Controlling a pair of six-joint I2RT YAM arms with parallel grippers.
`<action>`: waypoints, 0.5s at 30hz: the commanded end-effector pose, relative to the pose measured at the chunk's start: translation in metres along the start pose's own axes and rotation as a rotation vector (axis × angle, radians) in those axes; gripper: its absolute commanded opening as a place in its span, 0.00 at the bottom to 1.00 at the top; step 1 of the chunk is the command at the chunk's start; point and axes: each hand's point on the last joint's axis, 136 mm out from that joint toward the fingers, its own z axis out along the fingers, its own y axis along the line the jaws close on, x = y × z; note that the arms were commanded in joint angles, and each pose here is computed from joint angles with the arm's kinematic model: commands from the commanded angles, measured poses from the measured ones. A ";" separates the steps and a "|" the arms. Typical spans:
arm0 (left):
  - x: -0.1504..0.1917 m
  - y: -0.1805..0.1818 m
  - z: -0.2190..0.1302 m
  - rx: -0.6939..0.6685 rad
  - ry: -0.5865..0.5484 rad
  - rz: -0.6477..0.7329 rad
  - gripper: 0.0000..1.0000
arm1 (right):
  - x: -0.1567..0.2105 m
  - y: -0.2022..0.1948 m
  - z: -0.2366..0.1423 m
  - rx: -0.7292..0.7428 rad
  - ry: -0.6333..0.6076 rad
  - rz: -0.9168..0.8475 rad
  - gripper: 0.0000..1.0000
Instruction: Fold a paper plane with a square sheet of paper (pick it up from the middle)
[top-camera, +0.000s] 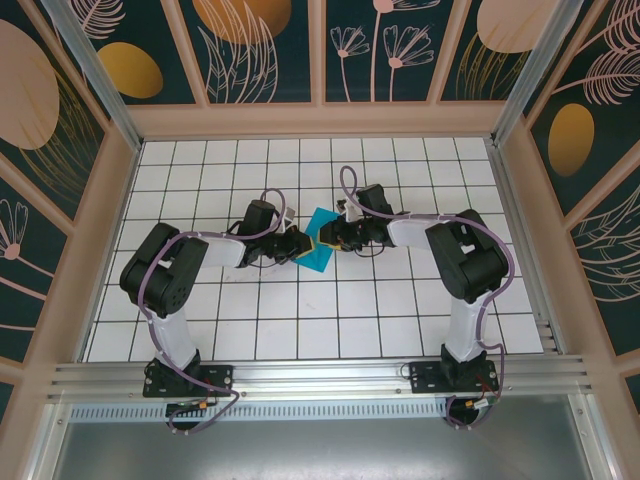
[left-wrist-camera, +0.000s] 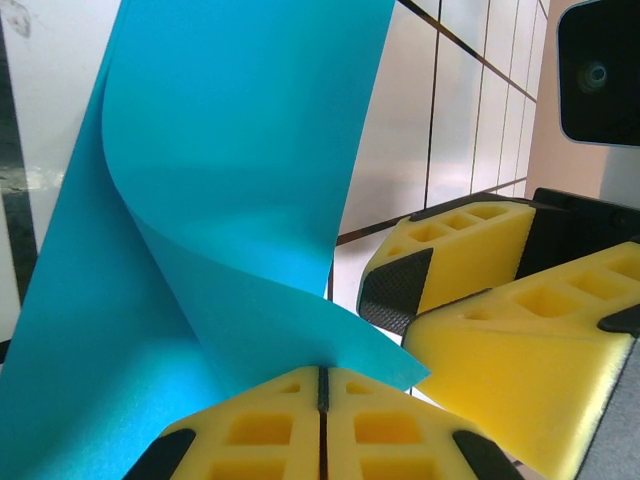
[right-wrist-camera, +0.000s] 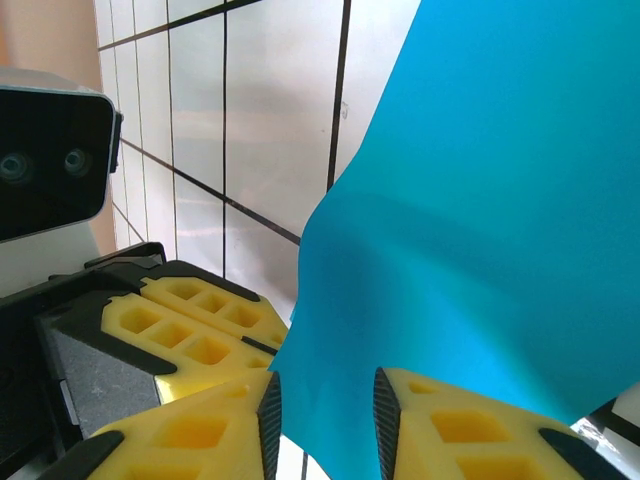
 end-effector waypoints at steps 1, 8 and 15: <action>-0.003 -0.004 0.001 0.004 0.002 0.022 0.09 | -0.003 0.011 -0.002 -0.036 -0.020 -0.031 0.37; -0.004 -0.005 0.002 0.007 0.005 0.025 0.08 | -0.004 0.013 -0.003 -0.040 -0.026 -0.036 0.41; -0.004 -0.003 0.003 0.002 0.010 0.021 0.06 | -0.003 0.017 -0.003 -0.064 -0.025 -0.051 0.41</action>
